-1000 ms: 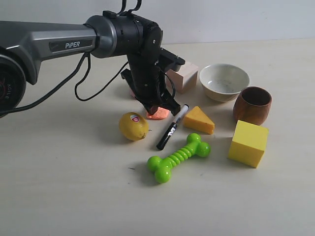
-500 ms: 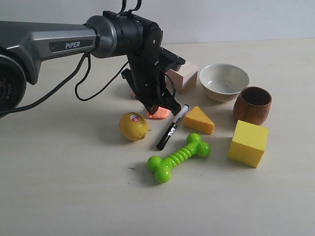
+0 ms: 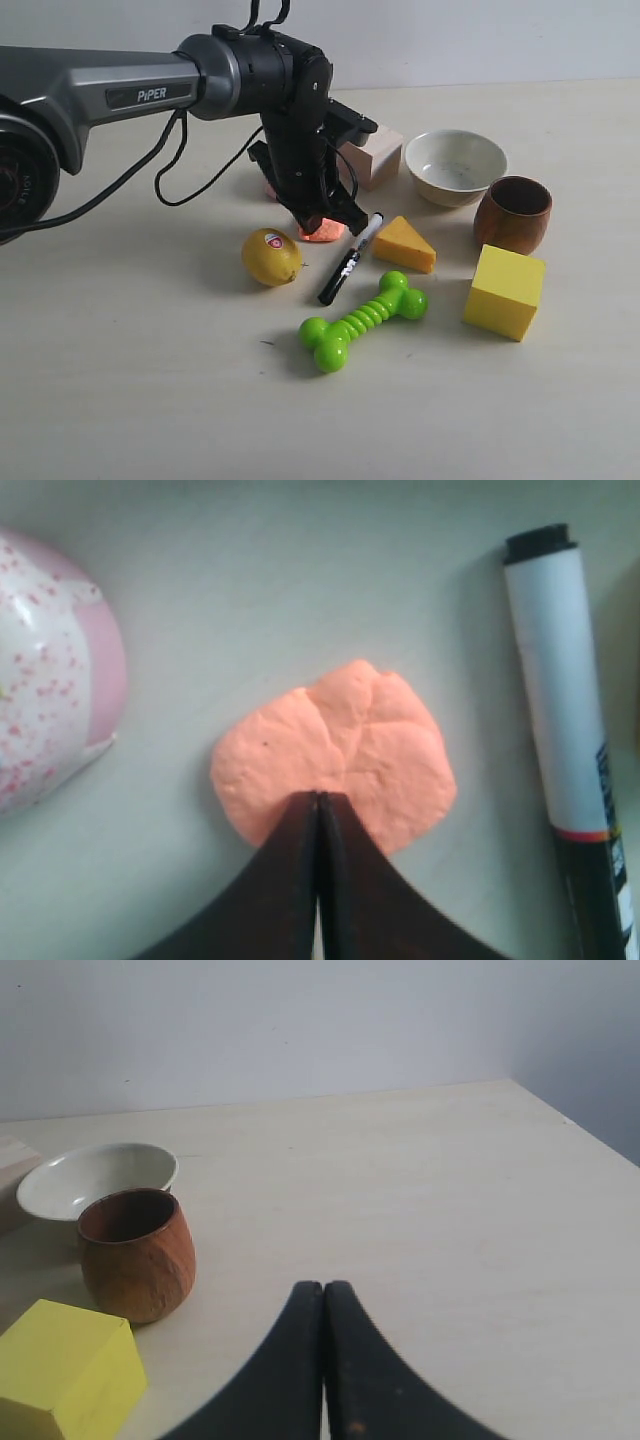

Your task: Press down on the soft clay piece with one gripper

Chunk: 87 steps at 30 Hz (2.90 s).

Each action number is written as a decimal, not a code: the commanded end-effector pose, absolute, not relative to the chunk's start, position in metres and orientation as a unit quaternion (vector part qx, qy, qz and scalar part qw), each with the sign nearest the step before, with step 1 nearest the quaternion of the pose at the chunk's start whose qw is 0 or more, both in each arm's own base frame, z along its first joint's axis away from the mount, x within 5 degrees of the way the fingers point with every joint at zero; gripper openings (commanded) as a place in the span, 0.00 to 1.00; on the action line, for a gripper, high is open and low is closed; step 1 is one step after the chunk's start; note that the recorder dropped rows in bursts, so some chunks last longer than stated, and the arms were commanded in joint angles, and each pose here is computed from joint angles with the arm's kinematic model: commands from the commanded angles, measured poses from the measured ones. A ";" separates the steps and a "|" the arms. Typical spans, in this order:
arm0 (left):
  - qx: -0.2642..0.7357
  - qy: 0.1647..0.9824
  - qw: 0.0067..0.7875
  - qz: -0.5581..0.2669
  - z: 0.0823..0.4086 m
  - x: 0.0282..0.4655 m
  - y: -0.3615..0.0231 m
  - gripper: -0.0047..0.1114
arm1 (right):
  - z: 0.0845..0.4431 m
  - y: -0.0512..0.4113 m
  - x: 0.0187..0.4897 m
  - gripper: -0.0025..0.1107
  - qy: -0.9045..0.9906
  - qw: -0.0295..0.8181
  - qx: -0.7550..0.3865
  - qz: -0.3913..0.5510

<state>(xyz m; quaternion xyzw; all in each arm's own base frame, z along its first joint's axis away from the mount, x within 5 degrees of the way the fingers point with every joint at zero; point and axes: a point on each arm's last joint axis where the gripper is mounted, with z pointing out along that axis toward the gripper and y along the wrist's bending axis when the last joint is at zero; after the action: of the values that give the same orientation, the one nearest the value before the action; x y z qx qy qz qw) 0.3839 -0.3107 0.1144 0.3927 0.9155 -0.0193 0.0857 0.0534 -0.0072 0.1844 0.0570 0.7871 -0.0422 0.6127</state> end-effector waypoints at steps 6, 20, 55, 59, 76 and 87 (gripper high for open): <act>0.392 0.919 0.041 -0.018 0.075 0.381 -0.311 0.04 | 0.184 -0.007 0.053 0.02 0.784 0.617 0.057 -0.041; 0.390 0.921 -0.008 -0.008 0.033 0.375 -0.307 0.04 | 0.184 -0.007 0.053 0.02 0.785 0.616 0.057 -0.041; 0.388 0.920 -0.047 0.000 0.016 0.371 -0.304 0.04 | 0.184 -0.007 0.053 0.02 0.785 0.616 0.057 -0.041; 0.390 0.920 -0.035 0.003 0.026 0.374 -0.304 0.04 | 0.184 -0.007 0.053 0.02 0.785 0.616 0.057 -0.041; 0.390 0.920 0.032 -0.014 0.083 0.382 -0.309 0.04 | 0.184 -0.007 0.054 0.02 0.782 0.619 0.057 -0.041; 0.390 0.918 0.071 -0.025 0.109 0.385 -0.312 0.04 | 0.184 -0.007 0.054 0.02 0.783 0.618 0.057 -0.041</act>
<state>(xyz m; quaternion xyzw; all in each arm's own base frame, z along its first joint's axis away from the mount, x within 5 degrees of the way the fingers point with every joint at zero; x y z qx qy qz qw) 0.3866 -0.3129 0.1145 0.3931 0.9160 -0.0218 0.0772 0.0534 -0.0072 0.1844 0.0570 0.7871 -0.0422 0.6127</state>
